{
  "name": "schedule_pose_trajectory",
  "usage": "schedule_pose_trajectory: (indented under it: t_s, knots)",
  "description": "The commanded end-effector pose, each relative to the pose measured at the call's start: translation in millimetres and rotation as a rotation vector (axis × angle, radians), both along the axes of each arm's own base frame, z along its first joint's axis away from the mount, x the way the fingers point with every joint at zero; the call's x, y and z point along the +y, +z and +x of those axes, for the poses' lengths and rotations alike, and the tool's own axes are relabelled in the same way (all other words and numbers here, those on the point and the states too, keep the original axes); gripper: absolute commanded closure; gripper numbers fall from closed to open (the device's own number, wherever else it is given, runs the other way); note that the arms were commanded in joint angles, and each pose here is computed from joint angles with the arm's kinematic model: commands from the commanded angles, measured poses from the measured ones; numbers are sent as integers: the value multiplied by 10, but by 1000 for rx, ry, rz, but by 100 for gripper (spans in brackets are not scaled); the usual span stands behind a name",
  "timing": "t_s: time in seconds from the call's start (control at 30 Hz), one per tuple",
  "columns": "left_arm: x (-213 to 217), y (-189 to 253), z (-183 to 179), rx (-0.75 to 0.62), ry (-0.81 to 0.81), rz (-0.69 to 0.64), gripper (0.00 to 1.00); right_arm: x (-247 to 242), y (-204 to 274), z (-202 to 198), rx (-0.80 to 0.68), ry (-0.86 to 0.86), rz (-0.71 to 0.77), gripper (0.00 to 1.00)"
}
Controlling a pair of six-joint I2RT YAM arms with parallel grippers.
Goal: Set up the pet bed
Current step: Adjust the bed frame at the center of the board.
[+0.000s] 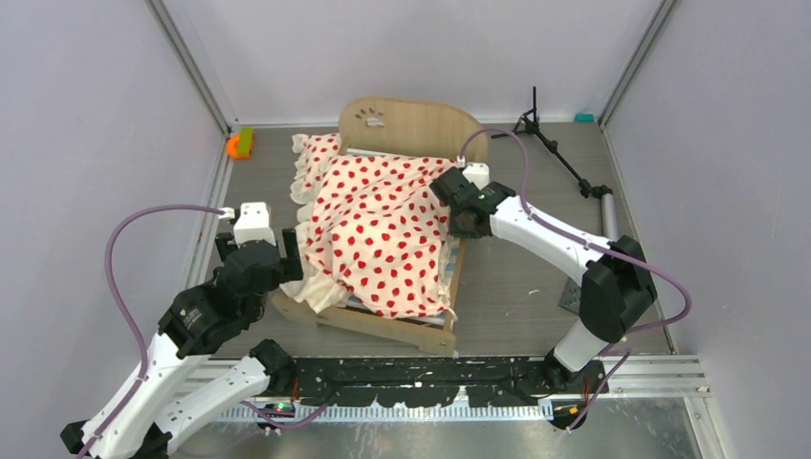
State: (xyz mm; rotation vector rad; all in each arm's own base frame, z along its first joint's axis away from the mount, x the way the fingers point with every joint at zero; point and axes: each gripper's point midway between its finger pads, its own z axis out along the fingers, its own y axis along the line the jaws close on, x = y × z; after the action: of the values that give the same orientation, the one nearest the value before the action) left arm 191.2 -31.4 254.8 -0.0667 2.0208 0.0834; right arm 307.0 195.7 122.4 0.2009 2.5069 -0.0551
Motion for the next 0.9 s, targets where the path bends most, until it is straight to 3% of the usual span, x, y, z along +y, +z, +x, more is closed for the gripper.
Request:
schedule_pose_trajectory:
  t_s: [0.0,0.13,0.23,0.37,0.57,0.73,0.8,0.87]
  knots:
    - [2,93,26,-39,4,-21,16,129,454,258,-110,428,-187,100]
    - [-21,137,23,-42,-11,-29,16,31,378,370,-121,583,-301,100]
    - [-71,218,50,-49,-28,-38,16,-11,358,488,-139,673,-293,100]
    - [-221,301,128,-48,-83,-42,16,-65,507,835,-212,687,-273,100]
    - [-470,381,349,-60,-151,-13,13,-107,612,1354,-207,734,-295,99]
    - [-735,575,608,-51,-193,4,11,-179,857,1555,-238,632,-265,67]
    - [-791,549,683,-23,-197,12,11,-282,1061,1560,-286,514,-240,44]
    - [-805,482,733,5,-197,18,11,-431,1300,1522,-337,368,-225,37]
